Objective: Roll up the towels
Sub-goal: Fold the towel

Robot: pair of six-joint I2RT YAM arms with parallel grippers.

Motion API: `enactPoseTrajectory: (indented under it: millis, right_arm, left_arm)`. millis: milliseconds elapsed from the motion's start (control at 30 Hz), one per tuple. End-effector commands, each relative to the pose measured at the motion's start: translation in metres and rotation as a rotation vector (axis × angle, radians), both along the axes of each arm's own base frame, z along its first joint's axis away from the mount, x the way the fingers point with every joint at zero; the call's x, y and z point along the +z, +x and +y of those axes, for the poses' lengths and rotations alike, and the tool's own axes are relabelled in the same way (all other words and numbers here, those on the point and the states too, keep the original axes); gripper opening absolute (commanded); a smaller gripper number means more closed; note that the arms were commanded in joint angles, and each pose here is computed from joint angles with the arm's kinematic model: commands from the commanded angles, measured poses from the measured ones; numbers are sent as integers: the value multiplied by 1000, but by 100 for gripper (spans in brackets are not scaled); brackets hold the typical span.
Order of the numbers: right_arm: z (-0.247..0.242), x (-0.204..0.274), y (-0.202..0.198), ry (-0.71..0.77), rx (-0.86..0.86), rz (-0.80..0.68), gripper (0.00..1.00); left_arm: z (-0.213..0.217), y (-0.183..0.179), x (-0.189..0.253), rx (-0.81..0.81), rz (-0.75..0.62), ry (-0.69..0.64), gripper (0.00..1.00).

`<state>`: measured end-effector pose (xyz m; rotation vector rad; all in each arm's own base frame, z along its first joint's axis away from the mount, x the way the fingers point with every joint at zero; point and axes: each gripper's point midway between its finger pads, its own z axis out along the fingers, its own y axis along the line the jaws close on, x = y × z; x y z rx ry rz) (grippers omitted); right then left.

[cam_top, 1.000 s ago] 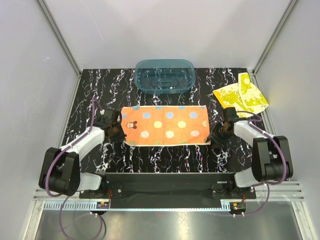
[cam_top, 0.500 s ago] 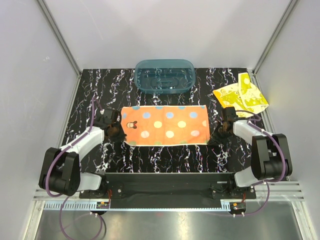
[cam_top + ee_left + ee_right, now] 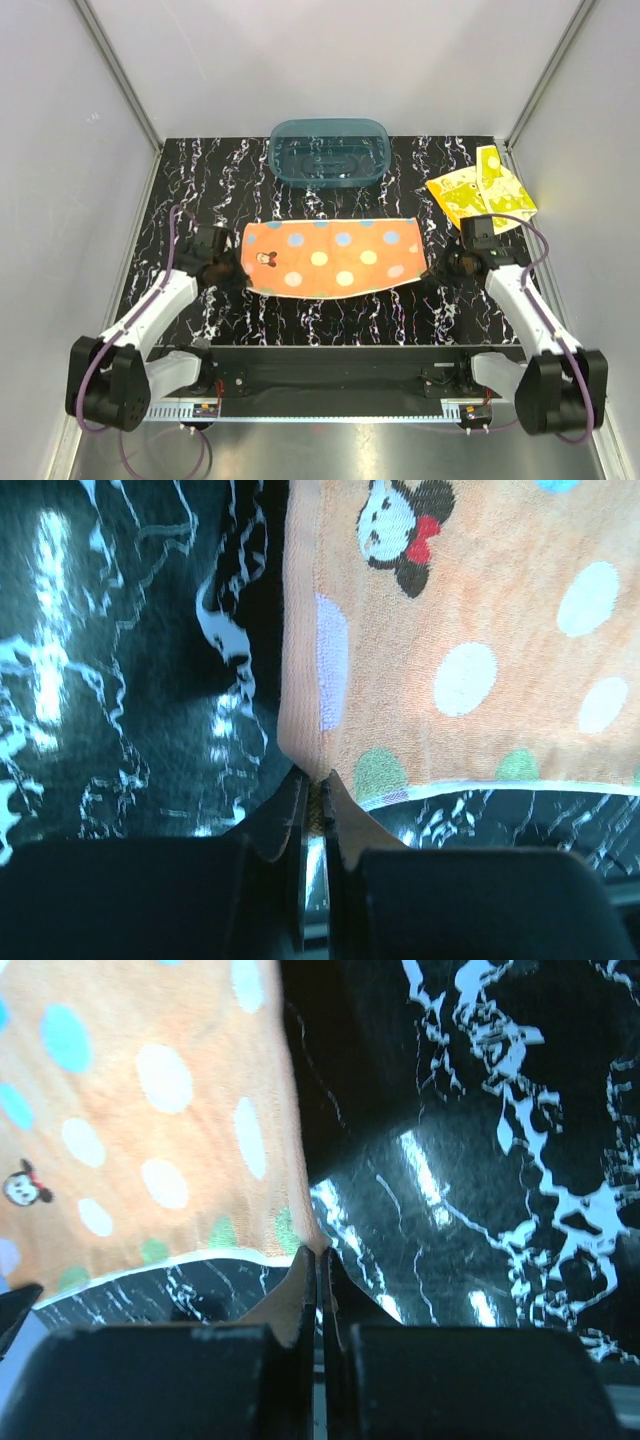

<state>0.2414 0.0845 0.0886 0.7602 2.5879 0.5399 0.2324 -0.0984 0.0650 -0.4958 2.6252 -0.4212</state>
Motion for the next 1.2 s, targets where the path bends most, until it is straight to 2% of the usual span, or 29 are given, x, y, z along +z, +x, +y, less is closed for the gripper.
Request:
enactPoseTrajectory:
  millis: [0,200,367,700,1167]
  right_arm:
    - [4,17,-23,27,-3,10,0]
    - [7,40,-41,63,-4,-36,0]
    - [3,54,-37,41,-10,-72,0]
    - [-1,66,5,-11,7,-104,0]
    - [-15,55,82,-119,28,-89,0]
  left_arm:
    - [-11,-17,10,-13,20,-82,0]
    - [-18,-33,39,-28,-15,-152,0]
    - [-16,-35,58,-62,-25,-133,0]
    - [-13,-2,50,-141,54,-21,0]
    - [-9,70,55,-171,87,112,0]
